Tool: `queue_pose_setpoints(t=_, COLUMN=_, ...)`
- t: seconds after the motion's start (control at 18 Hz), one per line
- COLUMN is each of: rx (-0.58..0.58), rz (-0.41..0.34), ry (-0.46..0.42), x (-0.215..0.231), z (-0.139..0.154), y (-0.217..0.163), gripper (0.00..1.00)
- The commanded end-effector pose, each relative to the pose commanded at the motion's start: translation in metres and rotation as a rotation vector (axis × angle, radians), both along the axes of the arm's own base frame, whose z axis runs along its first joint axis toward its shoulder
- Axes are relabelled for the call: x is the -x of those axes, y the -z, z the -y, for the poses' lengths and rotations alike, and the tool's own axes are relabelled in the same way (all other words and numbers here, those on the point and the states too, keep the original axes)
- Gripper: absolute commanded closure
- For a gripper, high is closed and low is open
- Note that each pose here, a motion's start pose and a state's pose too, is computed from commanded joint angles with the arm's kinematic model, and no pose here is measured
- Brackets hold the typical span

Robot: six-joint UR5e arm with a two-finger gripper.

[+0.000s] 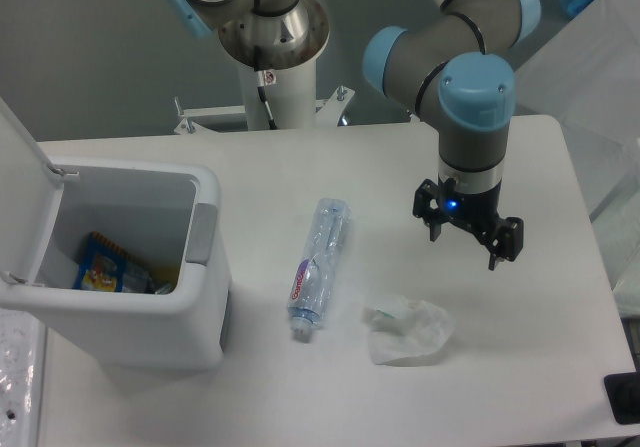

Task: Place the trash in the trash can
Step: 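Move the gripper down toward the crumpled clear plastic bag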

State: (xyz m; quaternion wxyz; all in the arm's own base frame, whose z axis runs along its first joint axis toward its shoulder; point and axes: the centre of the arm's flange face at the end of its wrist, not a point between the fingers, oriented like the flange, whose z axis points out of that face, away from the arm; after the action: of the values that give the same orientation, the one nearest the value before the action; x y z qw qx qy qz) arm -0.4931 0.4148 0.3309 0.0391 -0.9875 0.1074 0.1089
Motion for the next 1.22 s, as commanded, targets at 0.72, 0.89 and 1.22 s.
queue_pose_setpoints(t=0.72, rx=-0.014, rz=0.009, ry=-0.084, x=-0.004, z=-0.035, y=0.050, gripper=0.00)
queue_pose_setpoints(t=0.89, rx=0.043, rz=0.002, ry=-0.085, x=-0.009, z=-0.044, y=0.072, gripper=0.00)
queue_pose_setpoints(t=1.22, rx=0.124, rz=-0.005, ry=-0.007, x=-0.041, z=-0.076, y=0.098, gripper=0.00)
